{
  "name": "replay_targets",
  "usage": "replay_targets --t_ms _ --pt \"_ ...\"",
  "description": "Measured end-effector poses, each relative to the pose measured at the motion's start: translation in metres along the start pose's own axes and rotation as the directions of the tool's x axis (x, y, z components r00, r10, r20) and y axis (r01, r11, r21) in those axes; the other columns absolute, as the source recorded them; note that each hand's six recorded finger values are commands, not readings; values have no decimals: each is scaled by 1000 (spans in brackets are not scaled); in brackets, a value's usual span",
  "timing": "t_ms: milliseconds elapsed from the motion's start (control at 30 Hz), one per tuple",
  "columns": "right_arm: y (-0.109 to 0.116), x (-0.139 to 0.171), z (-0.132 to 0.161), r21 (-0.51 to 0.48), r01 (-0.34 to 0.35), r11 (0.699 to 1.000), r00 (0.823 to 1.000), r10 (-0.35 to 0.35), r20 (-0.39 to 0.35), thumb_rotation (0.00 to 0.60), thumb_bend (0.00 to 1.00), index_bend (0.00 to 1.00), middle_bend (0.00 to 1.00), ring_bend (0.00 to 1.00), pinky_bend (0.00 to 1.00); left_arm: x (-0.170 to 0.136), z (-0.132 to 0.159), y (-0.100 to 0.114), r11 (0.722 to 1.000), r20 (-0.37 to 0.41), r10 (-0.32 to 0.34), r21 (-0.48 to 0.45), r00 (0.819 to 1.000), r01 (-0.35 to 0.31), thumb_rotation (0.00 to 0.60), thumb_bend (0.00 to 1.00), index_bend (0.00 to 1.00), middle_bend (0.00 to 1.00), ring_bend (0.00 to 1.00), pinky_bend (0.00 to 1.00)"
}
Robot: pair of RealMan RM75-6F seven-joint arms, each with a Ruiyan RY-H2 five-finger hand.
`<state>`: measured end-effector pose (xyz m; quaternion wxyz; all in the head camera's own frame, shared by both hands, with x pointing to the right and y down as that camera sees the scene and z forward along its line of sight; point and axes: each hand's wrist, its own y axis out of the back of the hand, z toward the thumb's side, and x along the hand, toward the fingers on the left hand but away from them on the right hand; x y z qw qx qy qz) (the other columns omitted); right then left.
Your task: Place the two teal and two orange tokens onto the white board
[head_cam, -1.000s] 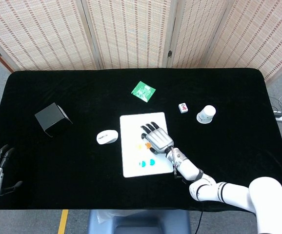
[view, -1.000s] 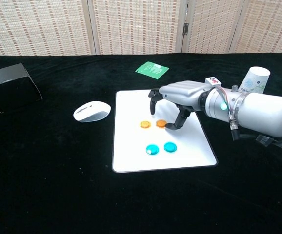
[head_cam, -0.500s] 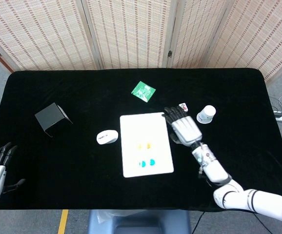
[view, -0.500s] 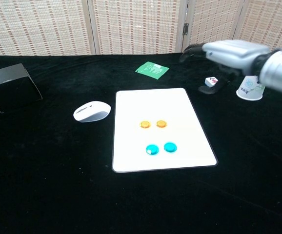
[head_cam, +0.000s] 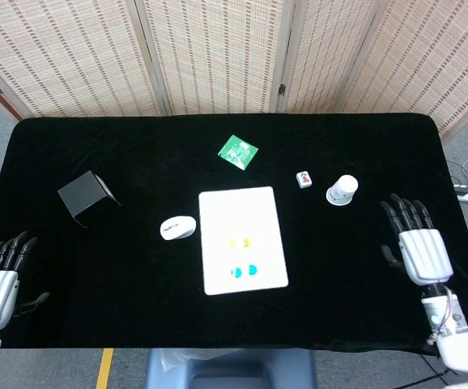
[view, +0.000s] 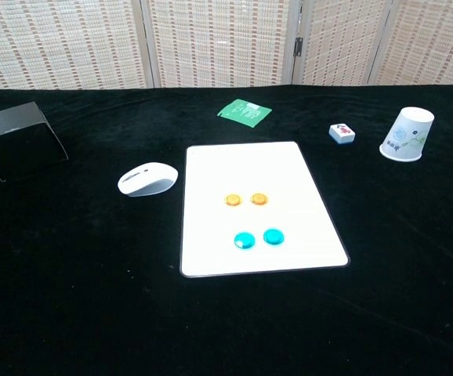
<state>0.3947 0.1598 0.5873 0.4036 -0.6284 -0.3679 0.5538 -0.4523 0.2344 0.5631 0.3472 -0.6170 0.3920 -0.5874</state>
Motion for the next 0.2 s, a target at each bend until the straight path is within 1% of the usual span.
replay_targets --t_ms 100,200 --pt "1 25 -14 -28 6 1000 1000 -5 29 600 417 0 0 0 0 0 4 2 1000 4 8 -3 1000 -8 600 196 57 0 0 0" --pt "2 43 -22 -41 4 999 999 -3 39 600 416 0 0 0 0 -1 7 3 1000 5 10 -3 1000 -10 600 196 53 0 0 0"
